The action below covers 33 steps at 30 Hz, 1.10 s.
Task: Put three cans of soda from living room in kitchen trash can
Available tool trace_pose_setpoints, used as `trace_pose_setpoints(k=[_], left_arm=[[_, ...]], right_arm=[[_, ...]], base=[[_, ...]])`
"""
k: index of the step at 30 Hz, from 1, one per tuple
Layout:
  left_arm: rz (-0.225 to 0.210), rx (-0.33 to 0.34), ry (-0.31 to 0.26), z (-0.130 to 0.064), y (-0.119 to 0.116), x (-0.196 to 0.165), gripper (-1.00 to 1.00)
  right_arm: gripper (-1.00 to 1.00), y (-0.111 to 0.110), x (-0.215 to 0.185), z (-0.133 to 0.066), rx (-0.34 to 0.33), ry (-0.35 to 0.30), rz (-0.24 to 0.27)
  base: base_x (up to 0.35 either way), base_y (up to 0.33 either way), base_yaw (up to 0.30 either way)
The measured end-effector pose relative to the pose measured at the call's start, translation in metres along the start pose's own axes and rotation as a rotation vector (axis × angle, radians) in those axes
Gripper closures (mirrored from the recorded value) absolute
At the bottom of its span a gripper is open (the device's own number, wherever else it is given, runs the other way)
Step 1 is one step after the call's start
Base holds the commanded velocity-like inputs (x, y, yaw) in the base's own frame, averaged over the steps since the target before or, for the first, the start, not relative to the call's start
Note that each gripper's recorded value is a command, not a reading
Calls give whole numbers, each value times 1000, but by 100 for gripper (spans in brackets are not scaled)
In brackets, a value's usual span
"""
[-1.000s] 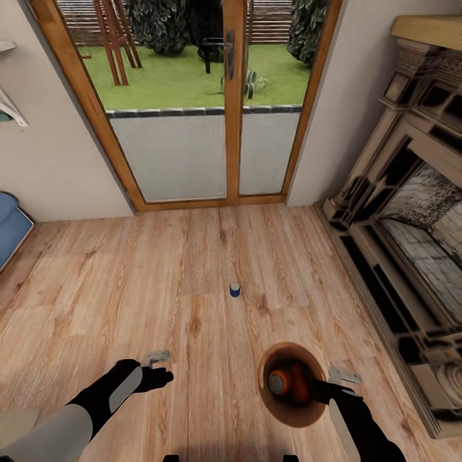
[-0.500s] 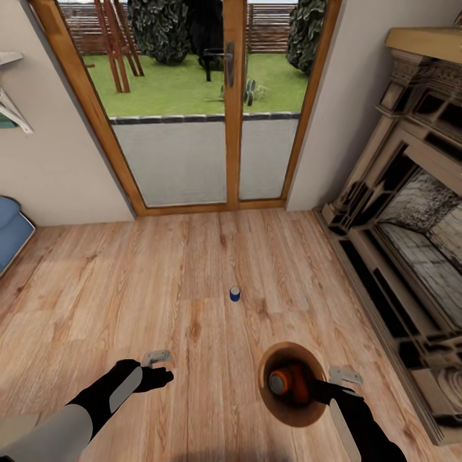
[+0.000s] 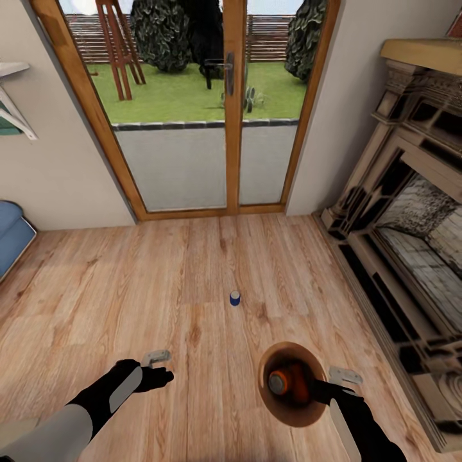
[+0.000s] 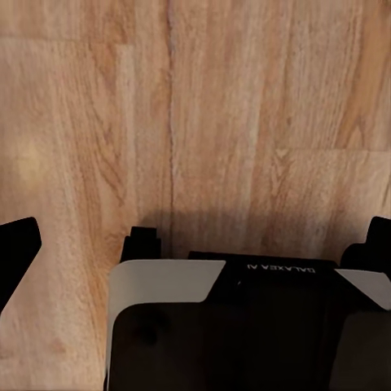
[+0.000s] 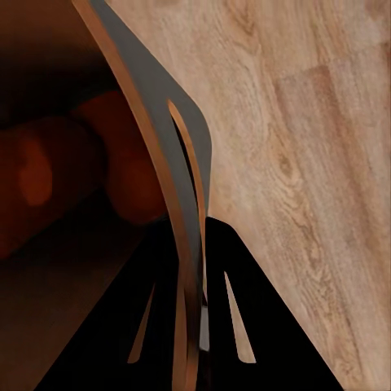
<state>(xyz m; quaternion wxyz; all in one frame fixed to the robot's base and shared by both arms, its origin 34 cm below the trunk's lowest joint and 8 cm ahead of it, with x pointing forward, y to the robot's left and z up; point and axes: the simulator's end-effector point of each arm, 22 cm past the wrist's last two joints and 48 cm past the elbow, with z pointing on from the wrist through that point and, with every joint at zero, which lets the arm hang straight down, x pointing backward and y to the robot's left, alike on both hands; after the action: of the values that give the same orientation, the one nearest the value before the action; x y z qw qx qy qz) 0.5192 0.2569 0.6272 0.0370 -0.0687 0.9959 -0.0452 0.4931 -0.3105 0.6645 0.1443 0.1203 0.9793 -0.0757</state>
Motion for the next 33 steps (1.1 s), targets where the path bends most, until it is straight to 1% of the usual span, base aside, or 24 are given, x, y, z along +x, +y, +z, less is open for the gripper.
trace_pose_setpoints(k=[12, 18, 33], left_arm=[[2, 3, -19, -7, -2, -8, -100], [0, 5, -48, -11, -3, -15, -100], [1, 13, -94, -22, -7, -30, -100]], right_arm=[[100, 1, -8, -5, -5, -18, 4], [100, 3, -12, -8, -9, -28, 6], [100, 4, -22, -15, -14, -51, 9]], base=[[0, 0, 0], [0, 0, 0], [0, 0, 0]])
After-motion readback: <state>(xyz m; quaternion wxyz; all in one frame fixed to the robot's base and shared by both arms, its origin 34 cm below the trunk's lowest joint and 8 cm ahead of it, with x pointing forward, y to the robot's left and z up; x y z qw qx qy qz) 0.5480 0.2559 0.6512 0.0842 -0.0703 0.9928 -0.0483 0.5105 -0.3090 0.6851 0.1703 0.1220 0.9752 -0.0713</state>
